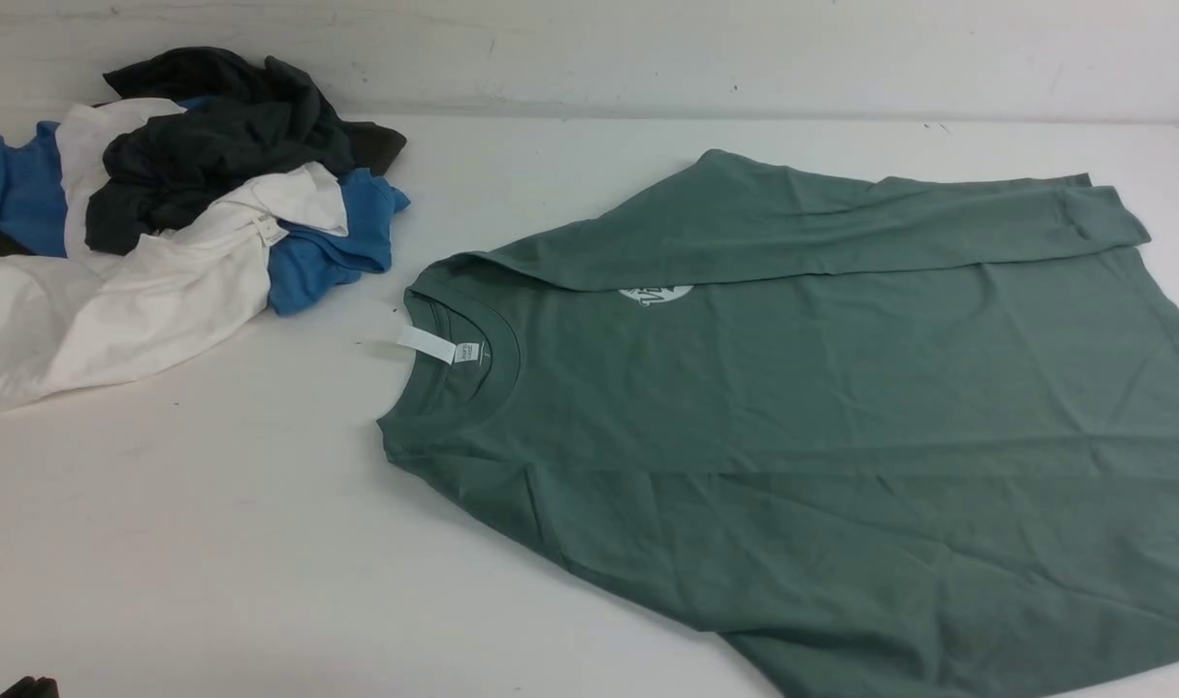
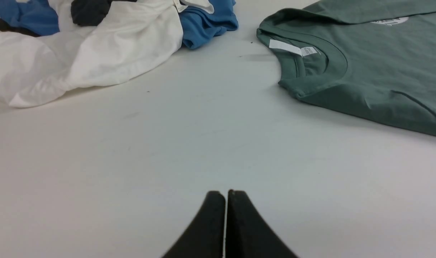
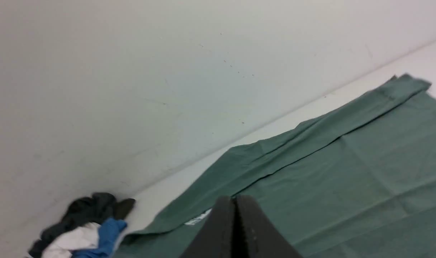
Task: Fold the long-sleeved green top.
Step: Hold the cuff closest to the cuff with your right arm
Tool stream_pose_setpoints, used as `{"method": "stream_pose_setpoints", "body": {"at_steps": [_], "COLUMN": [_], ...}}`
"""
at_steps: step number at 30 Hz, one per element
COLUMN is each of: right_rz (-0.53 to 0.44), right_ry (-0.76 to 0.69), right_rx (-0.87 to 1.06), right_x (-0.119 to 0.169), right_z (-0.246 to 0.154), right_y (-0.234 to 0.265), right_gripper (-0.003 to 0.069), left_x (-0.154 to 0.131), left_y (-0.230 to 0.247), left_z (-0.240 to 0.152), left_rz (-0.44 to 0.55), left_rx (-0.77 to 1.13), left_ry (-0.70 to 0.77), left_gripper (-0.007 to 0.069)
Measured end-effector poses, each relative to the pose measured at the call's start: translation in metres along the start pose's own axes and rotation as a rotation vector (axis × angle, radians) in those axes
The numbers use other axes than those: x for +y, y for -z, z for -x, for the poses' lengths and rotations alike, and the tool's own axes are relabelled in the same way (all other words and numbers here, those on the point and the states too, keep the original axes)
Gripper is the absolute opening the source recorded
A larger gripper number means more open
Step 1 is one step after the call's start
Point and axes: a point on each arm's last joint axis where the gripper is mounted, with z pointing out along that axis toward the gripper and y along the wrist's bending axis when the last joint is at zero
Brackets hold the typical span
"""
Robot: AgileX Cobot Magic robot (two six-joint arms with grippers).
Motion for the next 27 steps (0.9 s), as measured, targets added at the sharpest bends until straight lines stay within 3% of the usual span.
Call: {"method": "stream_pose_setpoints", "body": {"at_steps": [3,6,12,13,14,15,17,21,23,27], "right_rz": [0.002,0.021,0.061,-0.004,-0.014,-0.168,-0.375,-0.697,-0.734,-0.705], "right_ry": [-0.14,-0.161,0.026,0.128,0.142,0.251,0.333,0.456,0.505,0.522], "right_rx": [-0.004,-0.03,-0.112,-0.072,-0.067,0.059,0.249,0.638,0.769,0.94], "right_x": [0.0,0.002,0.04,0.053,0.057,0.061,0.057,0.043,0.036,0.027], "right_z": [0.0,0.003,0.063,0.089,0.096,0.115,0.129,0.132,0.123,0.099], "right_y": [0.0,0.0,0.008,0.007,0.006,-0.001,-0.017,-0.045,-0.065,-0.106], "right_gripper": [-0.0015,-0.0015,-0.0015,-0.0013,-0.0013,-0.0013,-0.0012,-0.0013,-0.0013,-0.0014], "left_x": [0.0,0.0,0.0,-0.002,-0.002,-0.005,-0.008,-0.016,-0.019,-0.021], "left_y": [0.0,0.0,0.0,0.0,0.0,0.0,0.0,0.002,0.003,0.004], "left_z": [0.0,0.0,0.0,0.0,0.0,0.001,0.003,0.007,0.01,0.017], "left_rz": [0.0,0.0,-0.004,-0.019,-0.022,-0.069,-0.097,-0.197,-0.242,-0.314], "left_rx": [0.0,0.0,0.0,-0.002,-0.002,-0.007,-0.01,-0.011,-0.017,-0.041], "left_ry": [0.0,0.0,0.016,0.076,0.087,0.207,0.379,0.724,0.858,1.062], "left_gripper": [-0.0003,-0.0003,-0.0003,-0.0003,-0.0003,-0.0003,-0.0003,-0.0003,-0.0003,-0.0003]}}
